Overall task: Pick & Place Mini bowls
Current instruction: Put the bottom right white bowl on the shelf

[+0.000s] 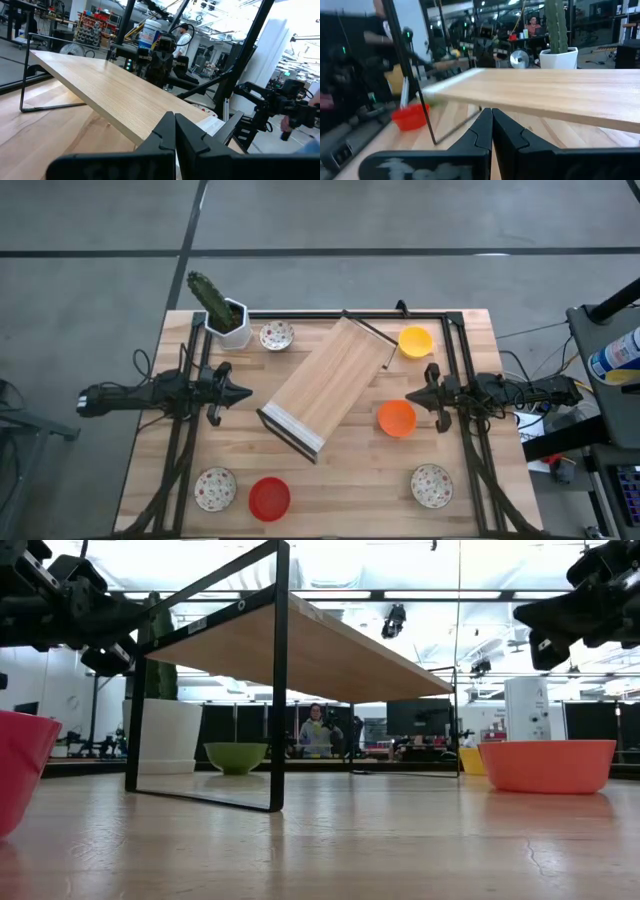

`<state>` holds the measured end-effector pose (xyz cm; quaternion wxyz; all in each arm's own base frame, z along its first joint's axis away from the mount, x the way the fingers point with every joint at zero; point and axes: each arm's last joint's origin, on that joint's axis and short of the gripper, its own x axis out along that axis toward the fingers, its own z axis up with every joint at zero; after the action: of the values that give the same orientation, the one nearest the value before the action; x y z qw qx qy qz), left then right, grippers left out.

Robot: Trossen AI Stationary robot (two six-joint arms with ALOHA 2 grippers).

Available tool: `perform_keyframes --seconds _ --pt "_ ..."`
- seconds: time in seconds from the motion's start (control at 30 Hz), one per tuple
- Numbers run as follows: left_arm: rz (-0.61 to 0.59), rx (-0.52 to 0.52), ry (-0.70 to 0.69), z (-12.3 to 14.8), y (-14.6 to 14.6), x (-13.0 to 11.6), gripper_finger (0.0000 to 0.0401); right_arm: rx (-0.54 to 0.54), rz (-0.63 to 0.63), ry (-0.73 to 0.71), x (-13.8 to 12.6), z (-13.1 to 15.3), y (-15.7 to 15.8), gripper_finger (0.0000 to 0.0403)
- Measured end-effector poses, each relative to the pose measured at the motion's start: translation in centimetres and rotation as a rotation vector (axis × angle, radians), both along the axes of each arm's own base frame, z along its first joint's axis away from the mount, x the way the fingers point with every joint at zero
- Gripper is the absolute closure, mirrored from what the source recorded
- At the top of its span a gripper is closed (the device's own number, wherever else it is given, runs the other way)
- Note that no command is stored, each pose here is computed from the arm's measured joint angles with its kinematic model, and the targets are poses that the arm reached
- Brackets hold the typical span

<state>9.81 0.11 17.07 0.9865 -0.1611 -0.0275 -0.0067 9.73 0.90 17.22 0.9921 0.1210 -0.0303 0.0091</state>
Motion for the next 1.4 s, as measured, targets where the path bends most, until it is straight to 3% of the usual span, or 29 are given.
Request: perform_keyframes --seconds 0.07,0.17,0.23,0.33,0.57,0.67,0.8,0.97,1.1,1.23,1.4 --pt "0.000 0.000 0.000 0.0 0.0 0.0 0.0401 0.203 -0.030 -0.039 0.0 0.4 -0.1 0.0394" --pt "0.001 0.008 0.000 0.0 0.0 0.0 0.0401 0.590 -0.079 -0.106 -0.1 0.7 -0.4 0.0394" --pt "0.013 0.037 -0.015 0.1 0.0 0.0 0.0401 0.766 -0.083 -0.115 -0.1 0.7 -0.5 0.0394" --pt "0.026 -0.018 -0.090 0.9 0.1 -0.1 0.0401 0.875 -0.074 -0.120 -0.1 0.6 -0.5 0.0394" --pt "-0.023 -0.281 -0.400 3.7 0.1 -1.0 0.0401 1.066 0.066 -0.137 -0.2 1.2 -0.2 0.0394" --pt "-0.042 -0.292 -0.500 4.5 0.1 -1.4 0.0401 1.121 0.081 -0.111 -0.1 1.0 -0.2 0.0394" --pt "-0.053 -0.291 -0.569 5.1 0.1 -1.8 0.0401 1.197 0.220 0.037 0.1 0.6 0.4 0.0379" --pt "-0.062 -0.316 -0.571 5.1 0.1 -1.8 0.0401 1.281 0.371 0.217 0.5 1.6 1.0 0.0335" --pt "-0.076 -0.351 -0.572 5.1 0.1 -1.8 0.0401 1.295 0.383 0.377 1.0 3.5 1.4 0.0296" --pt "-0.108 -0.432 -0.582 5.3 0.1 -1.9 0.0401 1.190 0.342 0.583 1.8 6.1 1.7 0.0271" --pt "-0.148 -0.511 -0.617 6.2 0.1 -2.3 0.0401 1.025 0.252 0.893 2.9 8.5 2.1 0.0269"
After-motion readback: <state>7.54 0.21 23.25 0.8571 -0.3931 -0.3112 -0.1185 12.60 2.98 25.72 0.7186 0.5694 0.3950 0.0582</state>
